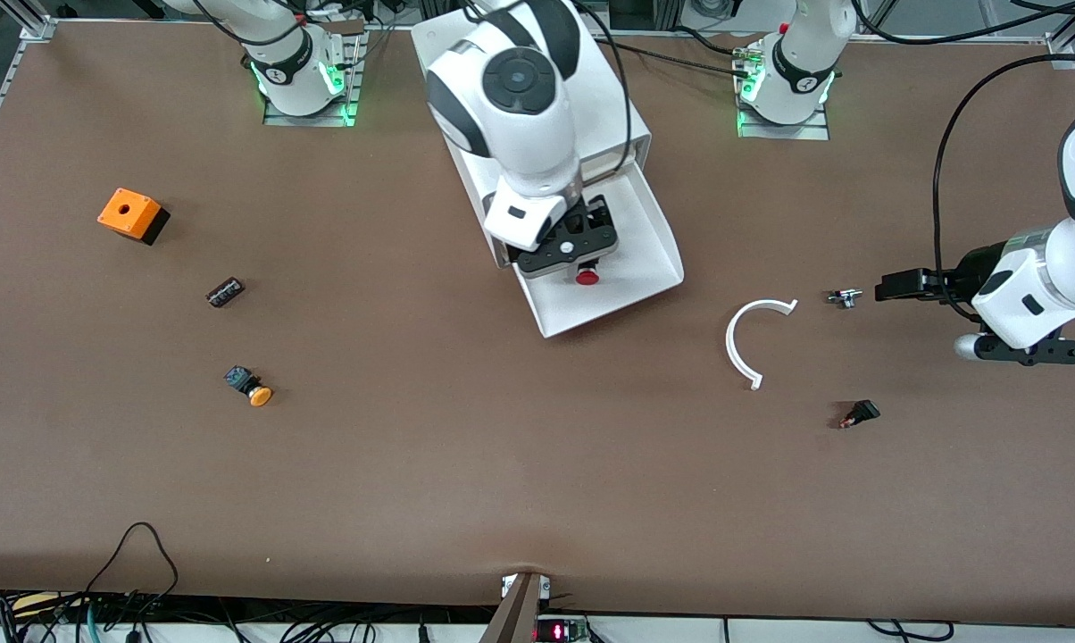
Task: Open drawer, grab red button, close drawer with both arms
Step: 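Lower the right gripper into the drawer and grasp the red button, then lift the red button out with the right gripper while the left gripper approaches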
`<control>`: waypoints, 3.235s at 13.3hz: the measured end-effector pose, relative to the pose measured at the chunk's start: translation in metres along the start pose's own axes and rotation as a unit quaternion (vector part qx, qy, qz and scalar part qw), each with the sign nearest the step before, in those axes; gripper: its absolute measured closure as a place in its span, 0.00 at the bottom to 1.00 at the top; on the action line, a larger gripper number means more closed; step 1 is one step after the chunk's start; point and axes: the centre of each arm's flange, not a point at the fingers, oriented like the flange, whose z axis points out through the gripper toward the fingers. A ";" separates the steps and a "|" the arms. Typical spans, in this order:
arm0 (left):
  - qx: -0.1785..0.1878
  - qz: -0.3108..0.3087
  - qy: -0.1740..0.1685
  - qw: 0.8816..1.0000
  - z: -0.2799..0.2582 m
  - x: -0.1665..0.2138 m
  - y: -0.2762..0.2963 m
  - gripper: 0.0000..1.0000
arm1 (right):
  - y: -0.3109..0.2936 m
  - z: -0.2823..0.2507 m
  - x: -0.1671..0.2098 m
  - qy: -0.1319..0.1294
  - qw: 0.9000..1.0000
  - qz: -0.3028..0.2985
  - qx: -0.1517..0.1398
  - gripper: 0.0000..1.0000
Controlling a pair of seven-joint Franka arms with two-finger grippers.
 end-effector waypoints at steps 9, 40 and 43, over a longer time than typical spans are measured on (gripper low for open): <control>0.042 0.002 0.004 0.999 -0.003 0.000 -0.004 0.00 | -0.039 0.066 -0.026 0.001 0.998 0.039 -0.047 0.00; 0.026 -0.099 0.026 0.994 0.064 0.010 0.162 0.00 | 0.288 -0.113 0.093 -0.035 0.996 -0.082 0.007 0.59; 0.008 -0.127 0.052 0.990 0.131 0.015 0.217 0.00 | 0.344 -0.125 0.095 -0.042 0.992 -0.117 0.008 0.59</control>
